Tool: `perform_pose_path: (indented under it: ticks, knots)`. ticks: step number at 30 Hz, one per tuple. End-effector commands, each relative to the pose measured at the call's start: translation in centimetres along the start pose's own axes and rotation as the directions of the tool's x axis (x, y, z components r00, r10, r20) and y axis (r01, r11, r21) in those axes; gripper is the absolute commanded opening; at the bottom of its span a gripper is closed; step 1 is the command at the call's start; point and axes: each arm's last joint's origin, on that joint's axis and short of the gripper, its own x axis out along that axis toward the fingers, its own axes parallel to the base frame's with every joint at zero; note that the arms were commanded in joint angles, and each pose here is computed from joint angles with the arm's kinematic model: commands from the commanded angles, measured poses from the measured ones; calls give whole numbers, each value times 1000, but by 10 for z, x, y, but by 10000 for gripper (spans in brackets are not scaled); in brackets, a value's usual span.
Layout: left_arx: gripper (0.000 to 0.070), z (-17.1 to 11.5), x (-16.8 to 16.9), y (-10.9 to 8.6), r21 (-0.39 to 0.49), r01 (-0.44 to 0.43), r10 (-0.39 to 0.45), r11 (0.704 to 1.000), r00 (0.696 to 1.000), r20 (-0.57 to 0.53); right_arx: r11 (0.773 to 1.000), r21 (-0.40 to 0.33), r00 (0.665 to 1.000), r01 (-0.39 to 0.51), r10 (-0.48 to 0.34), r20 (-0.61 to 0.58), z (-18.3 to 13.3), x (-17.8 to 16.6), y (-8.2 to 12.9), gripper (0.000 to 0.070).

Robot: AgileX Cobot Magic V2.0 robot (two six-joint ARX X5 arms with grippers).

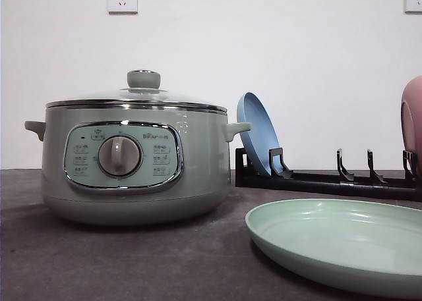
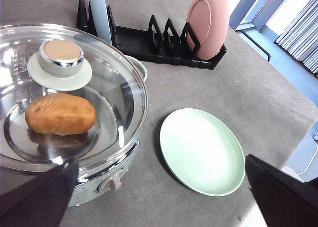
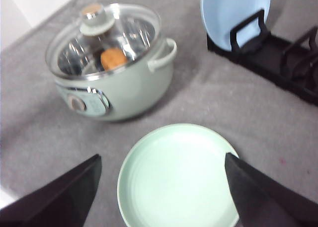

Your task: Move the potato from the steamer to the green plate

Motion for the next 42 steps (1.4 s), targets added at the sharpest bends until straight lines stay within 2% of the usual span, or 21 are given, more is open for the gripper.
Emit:
perform_pose_path:
  ticks: [1, 12, 17, 21, 27, 35, 42]
  knots:
    - [700, 8, -2, -3, 7, 13, -13, 1000, 1000, 13, 1000, 10, 1000, -10, 10, 26, 4, -1, 1, 496]
    - [700, 34, 2, -1, 8, -115, 115, 993, 988, -102, 1000, 6, 998, -18, 18, 56, 7, -1, 2, 496]
    - [700, 59, 18, 5, 13, -129, 129, 992, 983, -134, 1000, 6, 998, -19, 19, 61, 7, -1, 2, 496]
    - [700, 81, 38, 9, 3, -126, 125, 992, 975, -185, 1000, 6, 998, -19, 19, 60, 7, -1, 2, 496]
    - [700, 104, 76, 15, 16, -174, 171, 985, 947, -271, 1000, 6, 998, -19, 19, 60, 7, -1, 2, 496]
    - [700, 119, 130, 23, 113, -256, 279, 960, 904, -323, 1000, 6, 998, -18, 18, 58, 7, -1, 2, 496]
    - [700, 127, 163, 30, 163, -295, 334, 942, 878, -342, 1000, 6, 998, -17, 17, 55, 7, -1, 2, 496]
